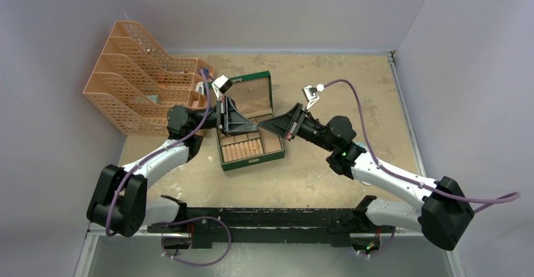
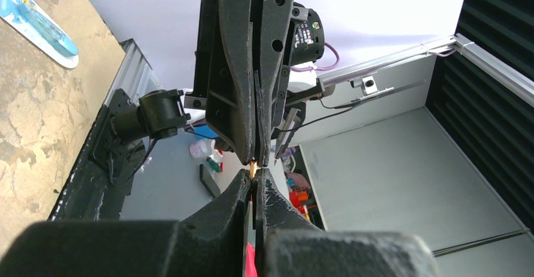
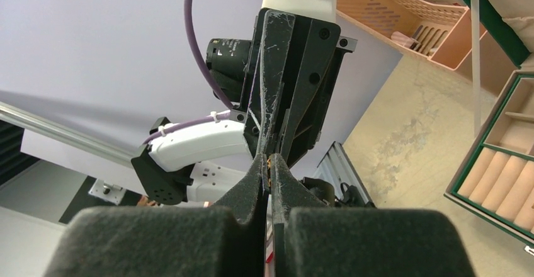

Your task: Organize the mixed jewelry

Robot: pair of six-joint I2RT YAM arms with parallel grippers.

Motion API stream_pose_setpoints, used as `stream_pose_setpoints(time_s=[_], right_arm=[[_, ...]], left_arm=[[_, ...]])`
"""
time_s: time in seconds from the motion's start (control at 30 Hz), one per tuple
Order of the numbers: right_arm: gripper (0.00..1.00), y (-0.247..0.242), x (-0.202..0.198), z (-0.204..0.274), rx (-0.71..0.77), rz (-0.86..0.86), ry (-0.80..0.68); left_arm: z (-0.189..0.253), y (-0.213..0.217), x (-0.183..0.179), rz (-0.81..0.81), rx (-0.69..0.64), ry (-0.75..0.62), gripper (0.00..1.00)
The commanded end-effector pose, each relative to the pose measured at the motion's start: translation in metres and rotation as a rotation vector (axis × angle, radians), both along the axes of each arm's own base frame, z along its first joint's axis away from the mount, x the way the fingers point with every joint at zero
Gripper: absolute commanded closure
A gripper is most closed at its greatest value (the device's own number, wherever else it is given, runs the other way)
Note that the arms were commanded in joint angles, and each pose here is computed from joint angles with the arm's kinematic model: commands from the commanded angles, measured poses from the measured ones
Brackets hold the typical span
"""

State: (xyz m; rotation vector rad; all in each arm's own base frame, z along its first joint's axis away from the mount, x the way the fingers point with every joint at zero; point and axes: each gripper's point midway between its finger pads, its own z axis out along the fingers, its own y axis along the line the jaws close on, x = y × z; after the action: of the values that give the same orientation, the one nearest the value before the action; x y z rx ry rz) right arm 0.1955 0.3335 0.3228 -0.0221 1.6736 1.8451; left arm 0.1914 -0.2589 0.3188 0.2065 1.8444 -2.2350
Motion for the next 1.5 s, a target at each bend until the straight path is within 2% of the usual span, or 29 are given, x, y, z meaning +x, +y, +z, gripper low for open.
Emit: stream_pose_setpoints(time_s=[0.0,0.03,0.23,0.37,0.5,0.77,0.9,0.97,1.03,1.47], right_arm=[[1.0,-0.002,-0.013,0.023,0.056,0.043,-0.052],[1.0,-0.003,-0.012,0.024,0.056,0.03,-0.051],[1.0,-0.01,-0.004,0.019,0.039,-0.034,-0.002],[1.0,-0.013,-0.004,0.021,0.045,-0.048,0.01],[1.0,-0.011,-0.004,0.021,0.039,-0.042,0.007],[1.0,-0.007,-0.002,0.016,0.014,-0.033,0.004],[1.0,-0.006,-0.002,0.017,0.011,-0.032,-0.004],[0.82,-0.009,-0.004,0.023,0.027,-0.034,-0.041],[0.71,-0.011,-0.006,0.028,0.051,-0.038,-0.061],[0.63,-0.011,-0.003,0.012,0.016,-0.048,-0.025]], left_arm=[[0.017,0.0,0.002,0.024,-0.043,-0.088,1.0],[0.016,0.0,0.002,0.025,-0.042,-0.09,1.0],[0.012,0.001,0.001,0.038,-0.039,-0.08,0.82],[0.011,0.001,0.001,0.038,-0.038,-0.081,0.78],[0.009,0.001,0.002,0.042,-0.029,-0.076,0.8],[0.009,-0.001,0.004,0.051,0.003,-0.094,0.98],[0.009,-0.001,0.006,0.065,0.023,-0.097,1.0],[0.009,-0.001,0.007,0.075,0.029,-0.098,1.0],[0.01,-0.001,0.008,0.088,0.031,-0.097,1.0],[0.017,-0.001,0.016,0.144,0.015,-0.099,1.0]])
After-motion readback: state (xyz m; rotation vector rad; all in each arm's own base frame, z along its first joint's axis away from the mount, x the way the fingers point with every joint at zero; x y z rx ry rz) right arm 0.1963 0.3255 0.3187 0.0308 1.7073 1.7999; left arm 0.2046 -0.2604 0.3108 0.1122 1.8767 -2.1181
